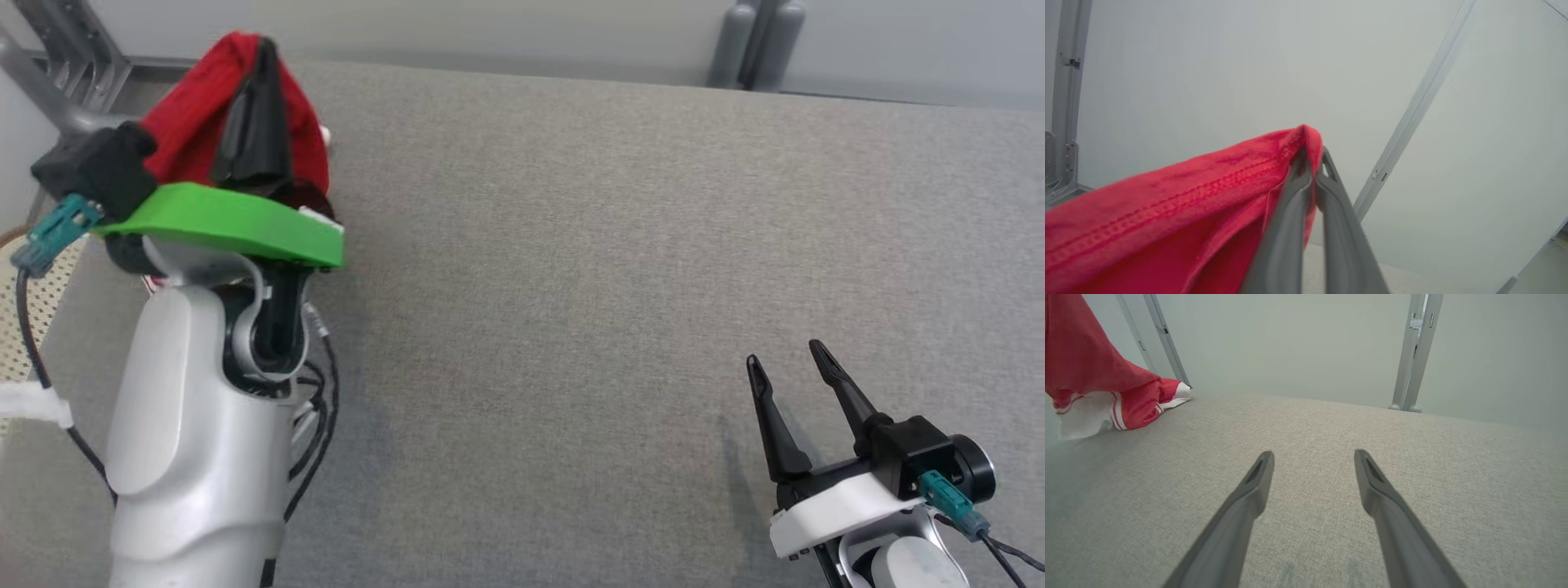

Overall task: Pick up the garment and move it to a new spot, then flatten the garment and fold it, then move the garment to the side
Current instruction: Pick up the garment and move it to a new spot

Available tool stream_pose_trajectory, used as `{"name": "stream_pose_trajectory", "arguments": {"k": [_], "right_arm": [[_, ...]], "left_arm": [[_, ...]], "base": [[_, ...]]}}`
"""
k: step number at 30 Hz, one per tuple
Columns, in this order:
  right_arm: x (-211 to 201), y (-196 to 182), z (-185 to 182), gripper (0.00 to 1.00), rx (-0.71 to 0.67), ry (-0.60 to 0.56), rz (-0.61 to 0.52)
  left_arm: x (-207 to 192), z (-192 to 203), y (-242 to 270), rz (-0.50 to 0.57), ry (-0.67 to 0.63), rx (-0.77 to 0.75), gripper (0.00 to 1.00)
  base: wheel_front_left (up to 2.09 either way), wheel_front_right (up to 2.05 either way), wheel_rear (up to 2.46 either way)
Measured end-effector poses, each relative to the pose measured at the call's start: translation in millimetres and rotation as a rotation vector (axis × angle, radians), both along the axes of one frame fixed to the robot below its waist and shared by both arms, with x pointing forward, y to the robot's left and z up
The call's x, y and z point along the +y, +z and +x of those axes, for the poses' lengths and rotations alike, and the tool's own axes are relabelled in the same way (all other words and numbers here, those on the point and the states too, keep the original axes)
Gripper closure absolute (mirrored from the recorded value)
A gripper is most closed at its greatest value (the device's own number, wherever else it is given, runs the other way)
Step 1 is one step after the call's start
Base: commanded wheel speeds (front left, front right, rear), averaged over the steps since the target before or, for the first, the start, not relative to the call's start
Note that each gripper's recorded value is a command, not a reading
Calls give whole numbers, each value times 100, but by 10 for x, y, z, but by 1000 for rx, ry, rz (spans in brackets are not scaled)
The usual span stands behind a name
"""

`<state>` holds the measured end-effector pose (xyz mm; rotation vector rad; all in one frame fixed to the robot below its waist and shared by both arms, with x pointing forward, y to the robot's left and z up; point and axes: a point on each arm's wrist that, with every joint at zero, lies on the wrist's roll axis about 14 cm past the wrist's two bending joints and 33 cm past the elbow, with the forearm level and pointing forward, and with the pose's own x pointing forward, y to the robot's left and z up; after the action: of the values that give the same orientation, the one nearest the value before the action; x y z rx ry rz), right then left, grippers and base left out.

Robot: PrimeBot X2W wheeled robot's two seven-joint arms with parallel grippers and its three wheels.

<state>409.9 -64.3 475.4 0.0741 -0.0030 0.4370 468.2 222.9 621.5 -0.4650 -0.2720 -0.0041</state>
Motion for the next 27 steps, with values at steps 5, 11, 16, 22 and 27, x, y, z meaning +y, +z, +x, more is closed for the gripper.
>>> {"name": "stream_pose_trajectory", "arguments": {"k": [5,11,16,22,27], "right_arm": [[-265,131,-64,0,-29,-91,11],[-611,182,-183,0,-34,-203,17],[-877,197,-304,0,-32,-291,23],[-1231,321,-379,0,-63,-403,38],[-1514,344,-475,0,-60,-496,74]], "left_arm": [[-1101,-23,652,33,-309,-109,100],[-2092,-246,1235,34,-619,-224,100],[-2708,-401,1569,71,-797,-290,100],[-3171,-224,1464,91,-898,-185,100],[-3241,234,776,94,-878,54,100]], "base": [[0,0,0],[0,0,0],[0,0,0],[0,0,0],[0,0,0]]}}
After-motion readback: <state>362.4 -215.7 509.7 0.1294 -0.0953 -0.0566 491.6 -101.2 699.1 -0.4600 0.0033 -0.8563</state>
